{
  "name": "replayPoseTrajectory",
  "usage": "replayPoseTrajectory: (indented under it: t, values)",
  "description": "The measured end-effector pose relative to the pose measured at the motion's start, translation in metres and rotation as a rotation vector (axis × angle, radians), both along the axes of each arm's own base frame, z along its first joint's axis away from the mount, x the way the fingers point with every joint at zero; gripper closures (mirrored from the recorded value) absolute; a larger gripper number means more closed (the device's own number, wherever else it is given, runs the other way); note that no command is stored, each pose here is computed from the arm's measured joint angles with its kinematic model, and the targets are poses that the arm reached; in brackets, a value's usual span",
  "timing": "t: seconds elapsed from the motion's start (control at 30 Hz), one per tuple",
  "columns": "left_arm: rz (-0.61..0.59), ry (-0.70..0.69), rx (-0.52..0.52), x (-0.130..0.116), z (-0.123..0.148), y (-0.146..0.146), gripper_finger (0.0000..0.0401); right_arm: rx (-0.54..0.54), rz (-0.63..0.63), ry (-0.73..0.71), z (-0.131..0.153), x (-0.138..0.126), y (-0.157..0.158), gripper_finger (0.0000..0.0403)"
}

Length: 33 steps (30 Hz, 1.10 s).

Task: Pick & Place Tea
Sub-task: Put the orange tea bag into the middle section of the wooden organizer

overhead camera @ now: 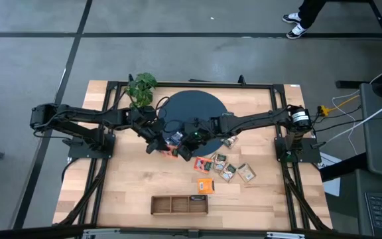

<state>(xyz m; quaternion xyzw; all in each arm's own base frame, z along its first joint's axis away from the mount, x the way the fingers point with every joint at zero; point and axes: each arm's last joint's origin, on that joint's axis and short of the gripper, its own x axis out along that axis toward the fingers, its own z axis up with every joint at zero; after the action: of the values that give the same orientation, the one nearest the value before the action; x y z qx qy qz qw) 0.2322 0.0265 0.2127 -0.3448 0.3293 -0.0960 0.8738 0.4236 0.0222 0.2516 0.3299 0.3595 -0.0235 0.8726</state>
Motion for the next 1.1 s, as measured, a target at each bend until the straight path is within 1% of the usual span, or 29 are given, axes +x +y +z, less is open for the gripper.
replayPoseTrajectory:
  t: [0.07, 0.1, 0.23, 0.3, 0.37, 0.43, 0.5, 0.57, 0.67, 0.77, 0.83, 0.9, 1.1]
  values:
    - [0.000, 0.000, 0.000, 0.000, 0.000, 0.000, 0.0382, 0.000, 0.001, -0.011, 0.001, 0.001, 0.000, 0.0378]
    - [0.003, 0.002, -0.005, 0.000, 0.000, 0.000, 0.0389, 0.000, 0.000, -0.011, 0.001, 0.001, 0.000, 0.0373]
    - [0.017, 0.015, -0.015, 0.000, 0.000, 0.000, 0.0393, 0.016, -0.014, 0.008, 0.000, -0.001, 0.000, 0.0359]
    - [0.021, 0.020, -0.017, 0.000, -0.001, 0.000, 0.0394, 0.016, -0.006, 0.021, 0.003, -0.004, 0.005, 0.0353]
    - [0.029, 0.006, -0.023, -0.003, -0.001, -0.001, 0.0394, -0.002, -0.004, 0.014, 0.011, -0.009, 0.013, 0.0349]
    - [0.055, -0.013, -0.016, -0.009, -0.002, -0.004, 0.0395, -0.042, -0.023, 0.017, 0.022, -0.019, 0.021, 0.0346]
    - [0.086, -0.075, -0.013, -0.018, -0.002, -0.007, 0.0395, -0.090, -0.061, 0.024, 0.031, -0.029, 0.027, 0.0344]
    - [0.137, -0.185, -0.029, -0.027, 0.000, -0.009, 0.0395, -0.121, -0.122, 0.025, 0.037, -0.038, 0.032, 0.0339]
    - [0.250, -0.356, -0.074, -0.040, 0.000, -0.012, 0.0396, -0.086, -0.198, -0.027, 0.044, -0.038, 0.034, 0.0328]
    - [0.327, -0.503, -0.124, -0.050, 0.000, -0.017, 0.0396, -0.017, -0.210, -0.127, 0.051, -0.031, 0.035, 0.0312]
    - [0.344, -0.531, -0.143, -0.051, -0.002, -0.021, 0.0396, 0.010, -0.220, -0.195, 0.056, -0.026, 0.032, 0.0299]
    - [0.345, -0.522, -0.148, -0.052, -0.005, -0.026, 0.0397, 0.016, -0.234, -0.219, 0.057, -0.024, 0.027, 0.0287]
    - [0.358, -0.571, -0.111, -0.052, -0.001, -0.037, 0.0397, 0.033, -0.235, -0.212, 0.057, -0.022, 0.016, 0.0263]
